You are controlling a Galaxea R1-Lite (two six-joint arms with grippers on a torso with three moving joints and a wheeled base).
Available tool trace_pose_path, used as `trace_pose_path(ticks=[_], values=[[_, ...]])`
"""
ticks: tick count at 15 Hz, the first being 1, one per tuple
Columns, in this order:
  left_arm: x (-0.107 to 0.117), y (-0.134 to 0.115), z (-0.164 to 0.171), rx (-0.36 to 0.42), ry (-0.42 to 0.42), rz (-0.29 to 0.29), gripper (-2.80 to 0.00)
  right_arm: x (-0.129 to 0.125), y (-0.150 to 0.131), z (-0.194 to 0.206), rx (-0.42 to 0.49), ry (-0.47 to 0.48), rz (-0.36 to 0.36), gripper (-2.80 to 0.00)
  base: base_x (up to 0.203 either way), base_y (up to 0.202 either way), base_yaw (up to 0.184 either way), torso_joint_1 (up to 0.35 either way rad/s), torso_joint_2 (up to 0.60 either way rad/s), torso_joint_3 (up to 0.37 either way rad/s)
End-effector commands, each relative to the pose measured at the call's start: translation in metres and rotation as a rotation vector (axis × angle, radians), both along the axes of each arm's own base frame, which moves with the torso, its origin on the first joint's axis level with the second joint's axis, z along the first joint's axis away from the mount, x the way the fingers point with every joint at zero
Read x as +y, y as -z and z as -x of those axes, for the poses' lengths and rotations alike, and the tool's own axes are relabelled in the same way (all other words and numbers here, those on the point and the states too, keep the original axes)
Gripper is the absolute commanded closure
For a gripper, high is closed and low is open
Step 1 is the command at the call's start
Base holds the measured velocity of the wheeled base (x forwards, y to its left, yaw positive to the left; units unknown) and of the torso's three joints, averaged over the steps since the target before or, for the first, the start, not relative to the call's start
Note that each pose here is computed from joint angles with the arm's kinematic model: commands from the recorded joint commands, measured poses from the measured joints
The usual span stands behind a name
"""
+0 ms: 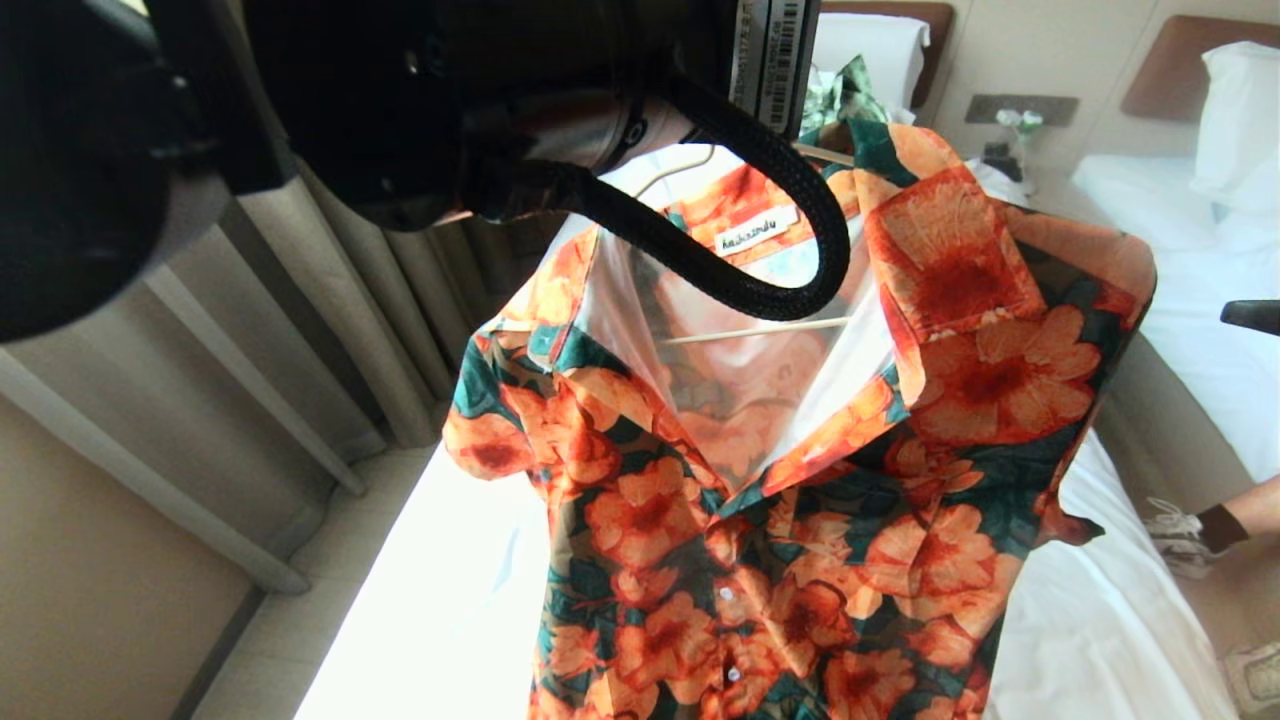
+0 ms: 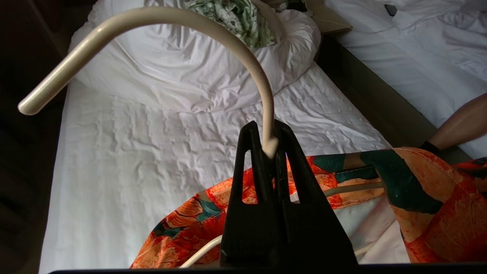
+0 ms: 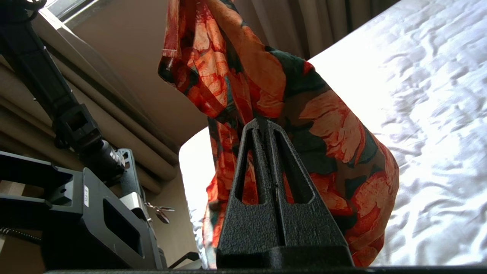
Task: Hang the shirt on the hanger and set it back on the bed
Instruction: Take the clothes hanger out of the clothes
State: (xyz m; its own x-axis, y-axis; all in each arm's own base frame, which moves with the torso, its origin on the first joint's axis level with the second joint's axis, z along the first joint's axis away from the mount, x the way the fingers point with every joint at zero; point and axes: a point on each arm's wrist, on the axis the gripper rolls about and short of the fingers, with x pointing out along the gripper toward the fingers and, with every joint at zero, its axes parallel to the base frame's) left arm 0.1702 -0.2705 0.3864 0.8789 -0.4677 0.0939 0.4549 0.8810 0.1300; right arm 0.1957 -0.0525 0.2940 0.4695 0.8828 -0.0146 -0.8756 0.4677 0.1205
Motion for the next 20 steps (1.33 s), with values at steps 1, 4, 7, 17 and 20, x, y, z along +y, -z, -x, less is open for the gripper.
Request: trace_pose_path(ticks=[1,4,7,17,20], values=[[0.003,-0.005,-0.001,-0.005,-0.004,0.006,0.00,-0.002,0.003,-0.006,0.007,-0.008,-0.004,0.00,0.000,0.000,0.000,0.161,-0.39,-0.240],[0.005,-0.008,-0.004,-0.003,-0.009,0.001,0.00,-0.005,0.003,-0.013,-0.018,-0.007,0.006,0.00,0.000,0.000,0.000,0.152,-0.36,-0.218],[0.002,-0.005,-0.006,0.012,0.007,-0.023,0.00,-0.006,-0.002,-0.009,-0.037,0.011,0.015,0.00,0.000,0.000,0.000,0.044,-0.11,-0.064],[-0.011,0.004,-0.023,0.028,-0.016,-0.037,0.00,-0.037,0.000,-0.038,0.152,0.124,-0.086,-2.80,0.000,0.000,0.000,0.000,0.00,0.000],[-0.008,0.002,-0.026,0.025,-0.028,-0.032,0.00,-0.039,0.031,-0.042,0.057,0.120,-0.008,-2.80,0.000,0.000,0.000,0.000,0.00,0.000]])
